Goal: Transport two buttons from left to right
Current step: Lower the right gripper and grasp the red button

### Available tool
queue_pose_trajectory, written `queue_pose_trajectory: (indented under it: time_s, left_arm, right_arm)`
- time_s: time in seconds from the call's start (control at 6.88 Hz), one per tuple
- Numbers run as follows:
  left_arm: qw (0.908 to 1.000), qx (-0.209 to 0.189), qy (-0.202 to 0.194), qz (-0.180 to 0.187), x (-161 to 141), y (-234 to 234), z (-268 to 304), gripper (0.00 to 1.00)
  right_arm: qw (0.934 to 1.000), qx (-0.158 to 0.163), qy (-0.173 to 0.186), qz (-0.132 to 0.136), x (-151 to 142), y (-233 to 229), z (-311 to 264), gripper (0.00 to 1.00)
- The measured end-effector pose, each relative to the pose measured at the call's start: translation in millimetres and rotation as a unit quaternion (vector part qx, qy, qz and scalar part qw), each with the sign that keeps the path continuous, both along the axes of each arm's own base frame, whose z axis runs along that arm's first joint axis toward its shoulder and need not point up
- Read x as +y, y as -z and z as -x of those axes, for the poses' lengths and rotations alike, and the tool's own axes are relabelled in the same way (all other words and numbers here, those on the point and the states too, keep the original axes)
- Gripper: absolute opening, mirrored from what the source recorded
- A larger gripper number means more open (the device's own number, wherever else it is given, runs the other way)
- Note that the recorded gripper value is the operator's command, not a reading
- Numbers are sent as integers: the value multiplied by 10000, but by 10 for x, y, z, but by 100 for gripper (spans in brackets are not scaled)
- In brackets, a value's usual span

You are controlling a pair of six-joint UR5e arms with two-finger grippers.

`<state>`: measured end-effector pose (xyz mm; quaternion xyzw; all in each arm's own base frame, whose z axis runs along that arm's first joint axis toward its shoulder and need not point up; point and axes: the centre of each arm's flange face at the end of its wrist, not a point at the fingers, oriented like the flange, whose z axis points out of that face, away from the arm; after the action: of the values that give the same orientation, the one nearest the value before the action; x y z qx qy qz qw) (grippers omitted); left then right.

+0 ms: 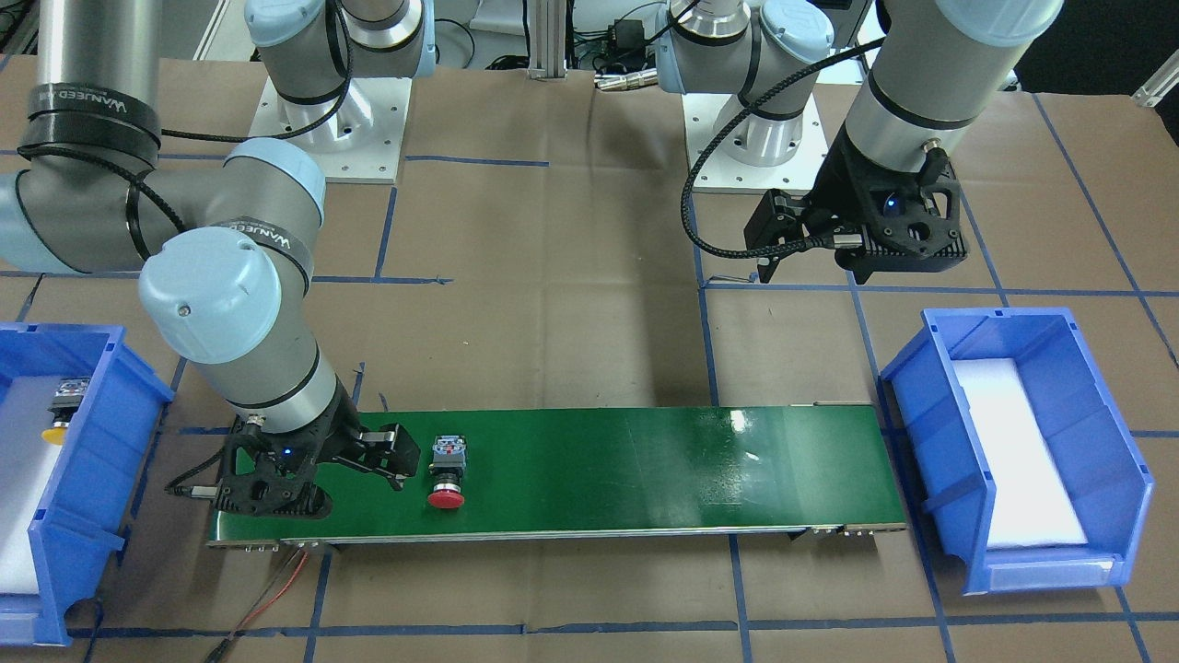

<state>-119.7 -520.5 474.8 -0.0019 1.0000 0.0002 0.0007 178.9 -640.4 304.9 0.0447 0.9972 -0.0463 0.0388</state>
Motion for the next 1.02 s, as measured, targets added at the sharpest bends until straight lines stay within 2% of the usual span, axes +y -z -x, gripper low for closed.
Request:
queue_pose_trajectory:
  time_s: [1.02]
  left_arm:
    - [10000, -3, 0, 5, -1, -2, 0, 100]
  right_arm:
    - [9997, -78, 143, -156, -48, 246, -54, 99]
